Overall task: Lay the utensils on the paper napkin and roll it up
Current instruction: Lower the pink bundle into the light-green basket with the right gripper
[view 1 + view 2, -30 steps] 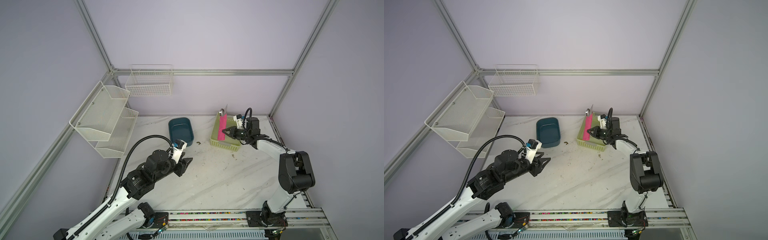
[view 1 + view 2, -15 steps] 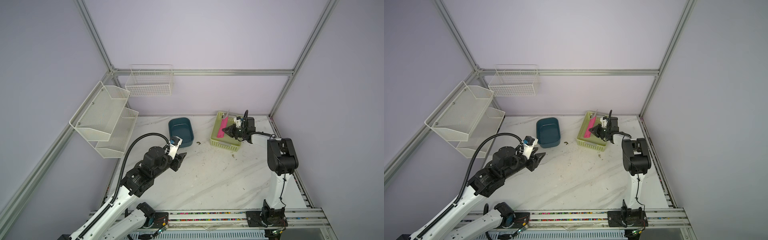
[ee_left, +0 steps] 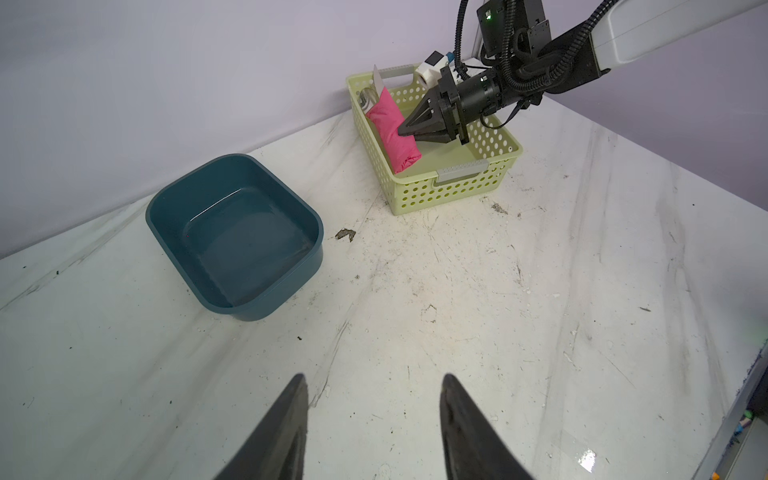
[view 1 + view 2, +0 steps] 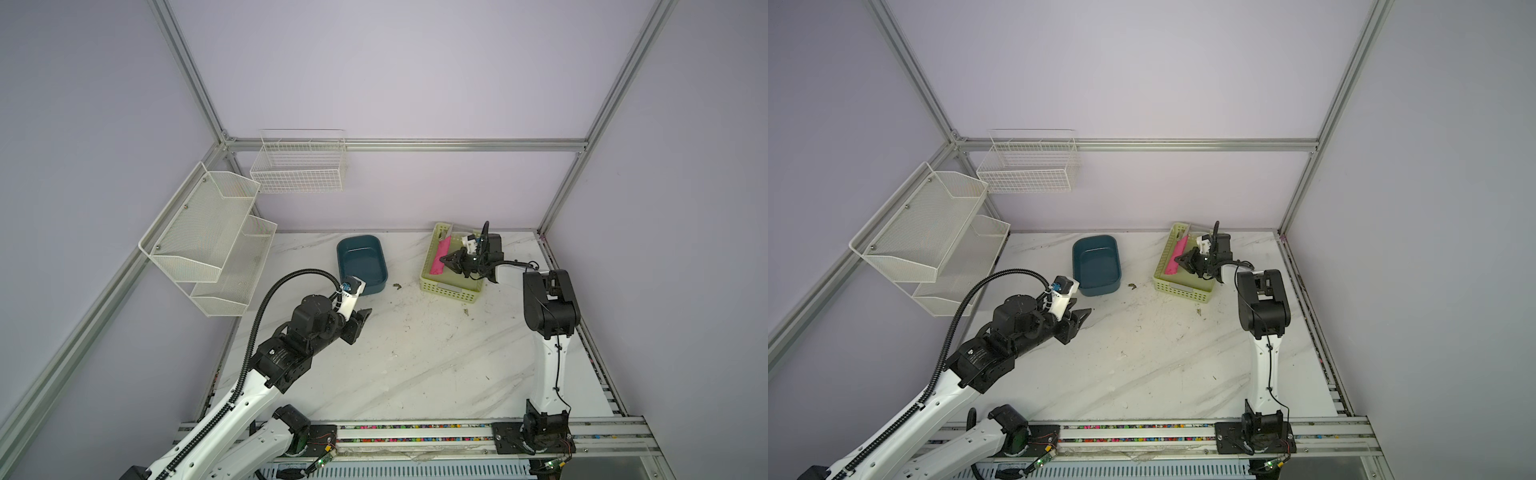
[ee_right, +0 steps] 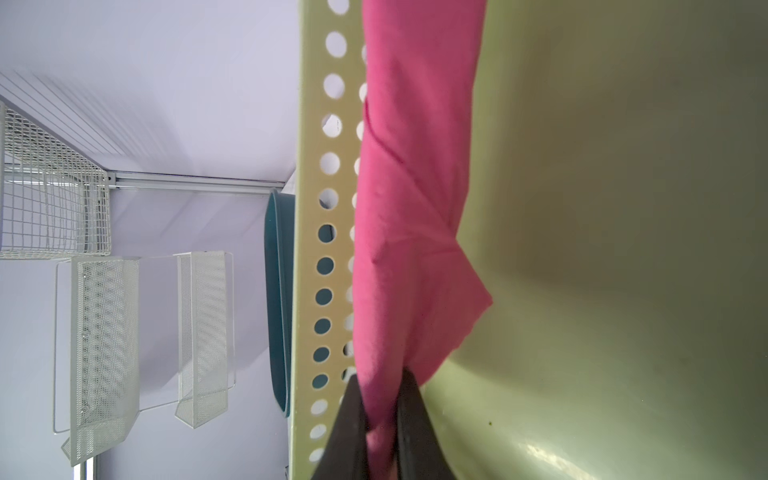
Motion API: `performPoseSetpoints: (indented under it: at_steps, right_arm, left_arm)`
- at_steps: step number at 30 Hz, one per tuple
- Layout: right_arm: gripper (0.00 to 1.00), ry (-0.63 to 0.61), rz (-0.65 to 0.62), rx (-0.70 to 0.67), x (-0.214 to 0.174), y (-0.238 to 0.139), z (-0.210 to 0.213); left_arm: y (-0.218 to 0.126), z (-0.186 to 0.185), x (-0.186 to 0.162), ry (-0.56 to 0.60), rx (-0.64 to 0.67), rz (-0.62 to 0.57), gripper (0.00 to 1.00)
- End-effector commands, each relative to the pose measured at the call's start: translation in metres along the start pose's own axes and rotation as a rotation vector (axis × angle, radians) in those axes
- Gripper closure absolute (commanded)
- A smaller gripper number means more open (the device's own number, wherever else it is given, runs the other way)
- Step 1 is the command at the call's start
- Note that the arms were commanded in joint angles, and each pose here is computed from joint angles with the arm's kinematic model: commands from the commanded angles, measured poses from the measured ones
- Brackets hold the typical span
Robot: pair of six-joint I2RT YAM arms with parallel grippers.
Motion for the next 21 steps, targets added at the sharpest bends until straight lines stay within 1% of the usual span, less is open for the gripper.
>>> performPoseSetpoints:
  at_steps: [1,6,11,21]
  right_arm:
    - [1.0,-0.033,0.015,0.067,0.007,0.002,0.014]
    - [1.0,-0.02,0.025,0.069,0.005,0.005,0.007]
    - [1.0,0.023,0.031,0.043,0.001,0.007,-0.003]
    - [1.0,0.015,0.062,0.039,-0.009,0.003,-0.006]
  left_arm:
    - [0.005,0.0,-0.004,0.021,-0.014,-0.015,0.5]
    - [0.006,0.0,-0.005,0.016,-0.024,-0.011,0.49]
    - [0.006,0.0,-0.005,0.013,-0.026,-0.01,0.5]
    - [0.007,0.0,-0.004,0.01,-0.034,-0.006,0.49]
Point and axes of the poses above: each gripper's point midway between its finger pads, its own y axis out along the fingers, its own z axis along the line the jaws close on, x = y × z, the point moved 7 cm from there along -y, back along the fingers, and after that the axes turned 2 degrees about -y, right-handed, at the moved point
